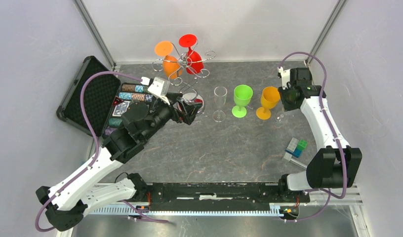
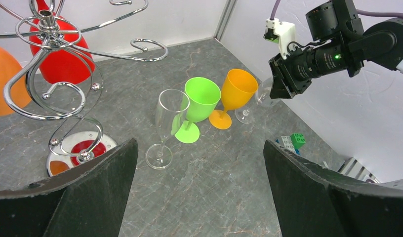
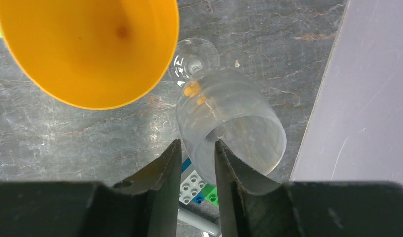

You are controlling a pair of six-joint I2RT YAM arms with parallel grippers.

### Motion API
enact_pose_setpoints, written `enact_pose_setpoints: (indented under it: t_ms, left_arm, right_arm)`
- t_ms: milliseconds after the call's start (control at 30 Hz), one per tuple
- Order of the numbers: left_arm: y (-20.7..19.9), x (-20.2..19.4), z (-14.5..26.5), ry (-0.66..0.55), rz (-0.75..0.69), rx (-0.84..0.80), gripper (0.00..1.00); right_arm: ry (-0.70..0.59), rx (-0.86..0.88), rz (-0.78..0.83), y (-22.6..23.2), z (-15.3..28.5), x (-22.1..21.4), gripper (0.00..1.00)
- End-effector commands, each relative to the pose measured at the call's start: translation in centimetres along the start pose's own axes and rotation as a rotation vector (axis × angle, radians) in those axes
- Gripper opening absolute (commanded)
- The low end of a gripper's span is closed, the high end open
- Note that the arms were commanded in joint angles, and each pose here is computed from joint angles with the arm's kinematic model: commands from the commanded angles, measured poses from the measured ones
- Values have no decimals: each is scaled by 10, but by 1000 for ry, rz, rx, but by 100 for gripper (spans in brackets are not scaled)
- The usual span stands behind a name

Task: Take the wine glass off the wine glass rack

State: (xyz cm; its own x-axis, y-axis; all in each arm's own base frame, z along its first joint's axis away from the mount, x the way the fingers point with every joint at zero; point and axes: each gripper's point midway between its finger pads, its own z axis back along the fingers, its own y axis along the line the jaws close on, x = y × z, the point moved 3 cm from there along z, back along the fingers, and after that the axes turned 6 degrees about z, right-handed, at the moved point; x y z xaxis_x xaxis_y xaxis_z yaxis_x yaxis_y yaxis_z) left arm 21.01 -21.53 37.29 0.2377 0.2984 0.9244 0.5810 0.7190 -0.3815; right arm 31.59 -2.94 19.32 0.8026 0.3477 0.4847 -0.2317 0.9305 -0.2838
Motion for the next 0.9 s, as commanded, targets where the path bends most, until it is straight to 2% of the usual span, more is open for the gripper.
enact_pose_setpoints:
  t_ms: [0, 200, 633, 733, 867]
  left_arm:
    - [-1, 13, -1, -45, -28, 2, 100]
    - [-4, 30, -14, -120, -34, 14, 100]
    - [10, 74, -41, -225, -90, 172, 100]
    - [18, 86, -45, -224, -51, 181, 100]
    - [47, 99, -52, -176, 116, 190, 100]
  right_arm:
    - [-53, -92, -31, -17, 14, 16, 39]
    - [-77, -131, -72, -26, 22, 30, 46]
    - [-275, -121, -120, -35, 56, 75, 51]
    - [-354, -98, -141, -32, 69, 82, 54]
    - [-513, -40, -178, -21, 91, 90, 57]
